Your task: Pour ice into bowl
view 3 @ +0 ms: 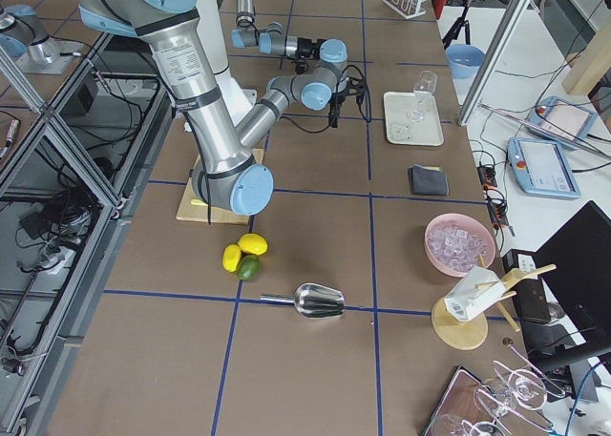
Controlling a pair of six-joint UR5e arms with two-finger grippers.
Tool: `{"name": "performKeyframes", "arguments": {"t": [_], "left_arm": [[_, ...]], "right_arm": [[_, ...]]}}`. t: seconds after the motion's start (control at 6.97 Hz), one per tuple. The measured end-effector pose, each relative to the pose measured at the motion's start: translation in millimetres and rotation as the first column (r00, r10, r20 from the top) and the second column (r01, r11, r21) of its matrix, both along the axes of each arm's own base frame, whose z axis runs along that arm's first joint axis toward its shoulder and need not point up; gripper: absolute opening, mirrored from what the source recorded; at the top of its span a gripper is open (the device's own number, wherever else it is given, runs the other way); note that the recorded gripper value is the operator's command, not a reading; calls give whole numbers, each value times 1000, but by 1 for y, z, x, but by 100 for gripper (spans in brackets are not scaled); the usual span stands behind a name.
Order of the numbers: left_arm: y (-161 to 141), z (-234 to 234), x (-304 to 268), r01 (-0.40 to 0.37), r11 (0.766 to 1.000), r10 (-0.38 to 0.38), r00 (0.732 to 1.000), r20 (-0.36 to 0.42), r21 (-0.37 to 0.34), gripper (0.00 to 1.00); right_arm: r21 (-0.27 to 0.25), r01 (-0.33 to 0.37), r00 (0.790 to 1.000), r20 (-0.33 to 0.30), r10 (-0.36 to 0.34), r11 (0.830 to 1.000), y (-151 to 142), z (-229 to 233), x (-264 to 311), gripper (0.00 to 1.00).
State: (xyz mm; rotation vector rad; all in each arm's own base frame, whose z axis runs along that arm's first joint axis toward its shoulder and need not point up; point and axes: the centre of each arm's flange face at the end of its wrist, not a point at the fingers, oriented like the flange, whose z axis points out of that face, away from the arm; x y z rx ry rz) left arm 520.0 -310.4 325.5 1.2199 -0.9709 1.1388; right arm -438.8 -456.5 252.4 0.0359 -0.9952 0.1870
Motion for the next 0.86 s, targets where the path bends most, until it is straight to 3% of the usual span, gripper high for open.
{"name": "performKeyframes", "arguments": {"t": [0.43,0.86], "left_arm": [[-3,-14,-18,-17,1000,17,994,-104,0,0],[-8,38,-60,-69,997,64,986,-153,-28,0]], "right_arm": [[-3,0,1000,0,0,1000,2,-1,-2,100],[10,0,1000,4,0,1000,7,-8,-10,100]]}}
